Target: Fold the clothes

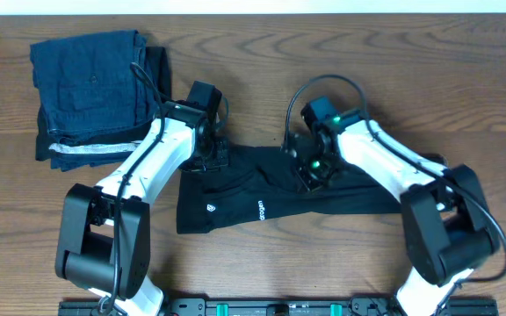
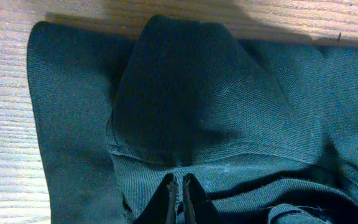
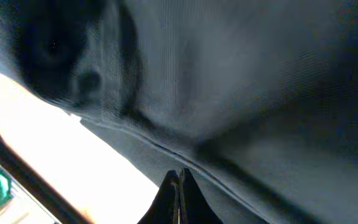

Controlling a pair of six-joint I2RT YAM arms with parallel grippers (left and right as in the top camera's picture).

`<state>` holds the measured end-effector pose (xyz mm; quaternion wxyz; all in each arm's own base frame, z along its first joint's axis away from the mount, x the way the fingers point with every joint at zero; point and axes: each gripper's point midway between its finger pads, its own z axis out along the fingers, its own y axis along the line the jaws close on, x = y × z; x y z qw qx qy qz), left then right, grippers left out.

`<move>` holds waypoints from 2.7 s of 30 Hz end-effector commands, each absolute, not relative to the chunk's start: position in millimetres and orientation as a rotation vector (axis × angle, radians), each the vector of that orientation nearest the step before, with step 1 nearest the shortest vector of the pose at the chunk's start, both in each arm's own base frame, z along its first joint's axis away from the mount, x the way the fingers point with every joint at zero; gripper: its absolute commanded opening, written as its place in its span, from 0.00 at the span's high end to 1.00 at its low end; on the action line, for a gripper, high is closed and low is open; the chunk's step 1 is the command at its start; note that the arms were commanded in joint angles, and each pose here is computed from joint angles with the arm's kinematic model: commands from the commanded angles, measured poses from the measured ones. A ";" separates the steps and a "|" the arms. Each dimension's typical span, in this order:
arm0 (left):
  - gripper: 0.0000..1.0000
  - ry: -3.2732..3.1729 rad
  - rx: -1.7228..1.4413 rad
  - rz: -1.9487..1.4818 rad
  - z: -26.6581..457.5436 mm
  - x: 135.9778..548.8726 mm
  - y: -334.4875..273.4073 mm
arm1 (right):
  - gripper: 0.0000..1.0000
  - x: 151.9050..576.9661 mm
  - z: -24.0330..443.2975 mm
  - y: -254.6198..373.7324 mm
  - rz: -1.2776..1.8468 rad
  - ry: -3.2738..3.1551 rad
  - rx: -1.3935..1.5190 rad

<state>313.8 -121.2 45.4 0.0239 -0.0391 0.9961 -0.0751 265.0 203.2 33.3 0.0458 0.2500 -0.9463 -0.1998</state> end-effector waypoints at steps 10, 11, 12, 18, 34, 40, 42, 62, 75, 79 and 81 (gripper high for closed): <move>0.93 3.107 -0.149 -0.213 40.4 308.8 -117.9 | 0.99 287.7 15.0 130.3 -0.074 -3.085 0.552; 0.93 3.108 -0.149 -0.212 40.4 308.6 -117.8 | 0.99 286.1 9.6 129.7 -0.076 -3.088 0.552; 0.93 3.108 -0.149 -0.212 40.4 308.6 -117.8 | 0.99 285.2 4.8 129.2 -0.078 -3.094 0.549; 0.93 3.114 -0.149 -0.208 40.2 307.1 -117.2 | 0.99 264.7 -9.2 121.0 -0.060 -3.043 0.526; 0.93 3.115 -0.150 -0.209 40.2 307.0 -117.3 | 0.99 244.5 3.7 106.1 0.023 -2.983 0.404; 0.93 3.114 -0.149 -0.210 43.2 305.5 -116.9 | 0.96 271.3 53.3 106.0 -0.018 -3.090 0.364; 0.94 3.121 -0.149 -0.207 45.3 302.6 -116.2 | 0.94 275.9 63.5 100.5 -0.031 -3.126 0.331; 0.94 3.197 -0.159 -0.166 22.8 287.0 -111.6 | 0.97 261.6 21.3 50.8 -0.094 -3.110 0.013; 0.94 3.201 -0.159 -0.164 13.7 281.9 -110.0 | 0.99 217.8 5.6 24.0 0.131 -2.976 -0.184; 0.94 3.192 -0.158 -0.169 13.6 284.2 -110.7 | 0.99 221.8 5.0 21.3 0.155 -2.993 -0.192; 0.94 3.191 -0.157 -0.170 13.6 284.5 -110.8 | 0.99 226.8 5.4 23.7 0.135 -3.011 -0.191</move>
